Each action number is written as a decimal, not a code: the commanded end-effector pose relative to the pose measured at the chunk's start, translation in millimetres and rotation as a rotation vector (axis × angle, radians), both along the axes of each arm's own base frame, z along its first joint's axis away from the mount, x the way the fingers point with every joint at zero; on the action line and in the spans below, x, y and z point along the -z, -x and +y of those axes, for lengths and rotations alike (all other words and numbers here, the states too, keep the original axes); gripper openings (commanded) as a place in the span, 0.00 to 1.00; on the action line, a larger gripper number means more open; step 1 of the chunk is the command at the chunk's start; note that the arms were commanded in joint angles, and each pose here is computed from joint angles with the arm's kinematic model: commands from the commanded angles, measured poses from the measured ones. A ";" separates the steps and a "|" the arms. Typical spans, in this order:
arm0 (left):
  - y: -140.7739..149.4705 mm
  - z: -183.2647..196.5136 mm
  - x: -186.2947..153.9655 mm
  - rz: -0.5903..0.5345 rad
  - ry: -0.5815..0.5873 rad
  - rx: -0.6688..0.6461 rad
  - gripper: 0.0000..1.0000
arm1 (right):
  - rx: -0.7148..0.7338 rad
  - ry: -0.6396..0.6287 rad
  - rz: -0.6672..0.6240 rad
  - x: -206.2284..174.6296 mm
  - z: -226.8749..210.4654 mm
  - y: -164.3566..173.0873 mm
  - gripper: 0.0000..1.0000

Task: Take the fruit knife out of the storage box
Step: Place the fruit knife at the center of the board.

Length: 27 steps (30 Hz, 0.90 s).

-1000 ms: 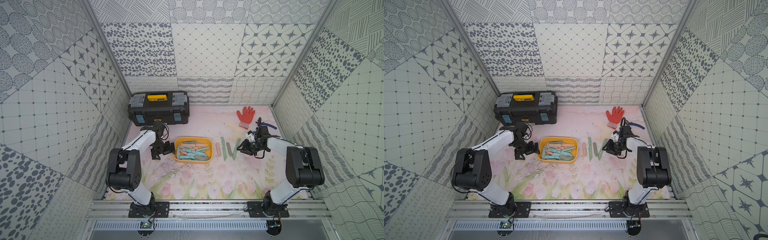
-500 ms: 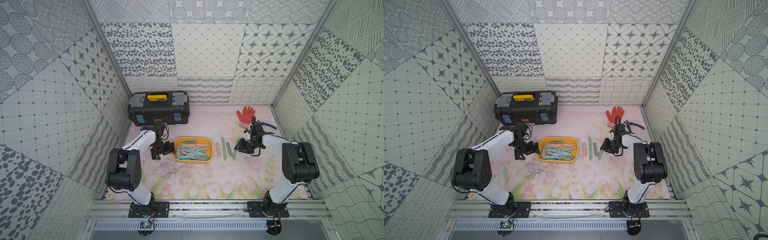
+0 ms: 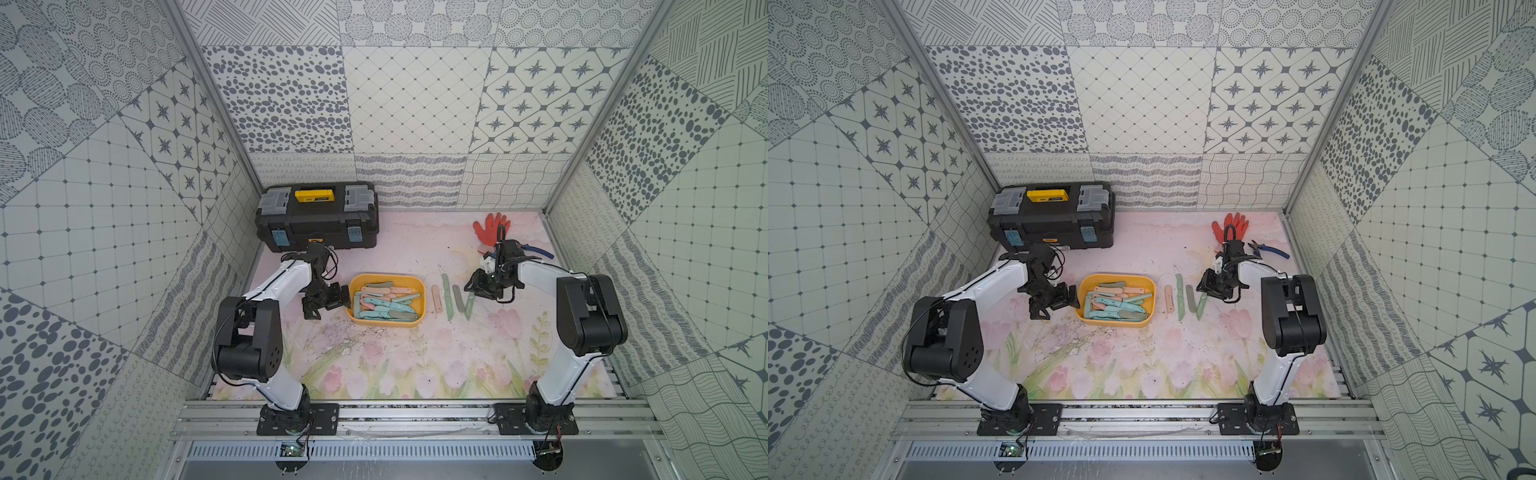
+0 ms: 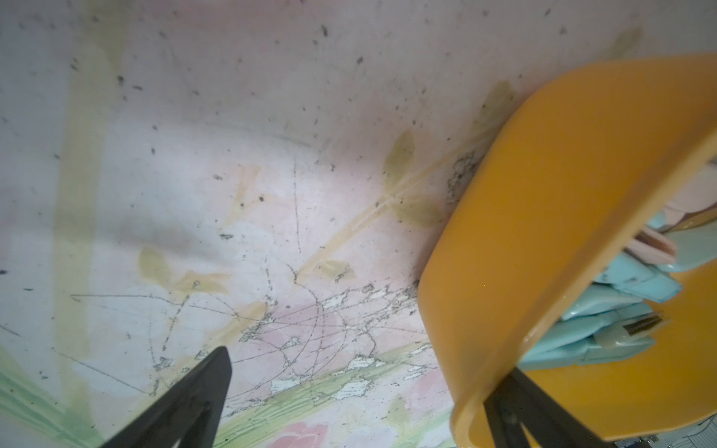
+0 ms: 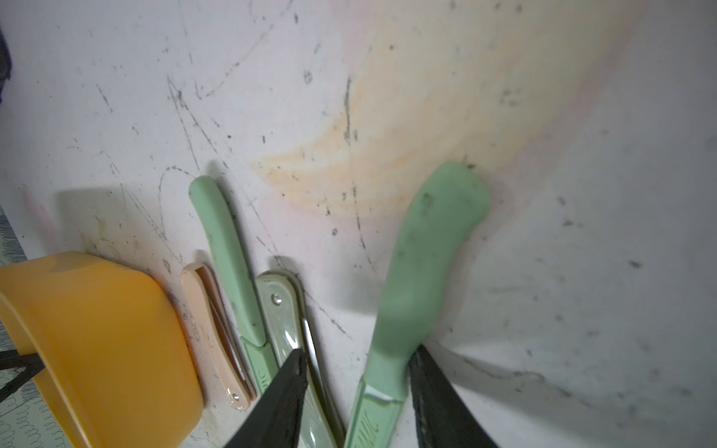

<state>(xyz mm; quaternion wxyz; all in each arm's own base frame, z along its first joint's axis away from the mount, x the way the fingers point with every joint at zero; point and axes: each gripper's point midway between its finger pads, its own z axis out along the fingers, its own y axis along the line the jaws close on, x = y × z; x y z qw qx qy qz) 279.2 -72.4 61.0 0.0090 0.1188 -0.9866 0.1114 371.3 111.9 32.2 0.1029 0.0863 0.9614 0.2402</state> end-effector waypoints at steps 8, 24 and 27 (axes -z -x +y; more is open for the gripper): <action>-1.4 5.1 -3.3 -0.001 -0.013 -0.021 0.98 | -0.004 0.003 0.007 7.6 9.0 -12.6 0.48; -2.4 4.7 -4.3 -0.004 -0.008 -0.021 0.98 | -0.020 -0.015 -0.029 -3.1 20.1 -21.2 0.48; -2.9 4.7 -4.4 -0.005 -0.008 -0.022 0.98 | -0.013 0.018 -0.095 -24.0 17.8 -22.2 0.49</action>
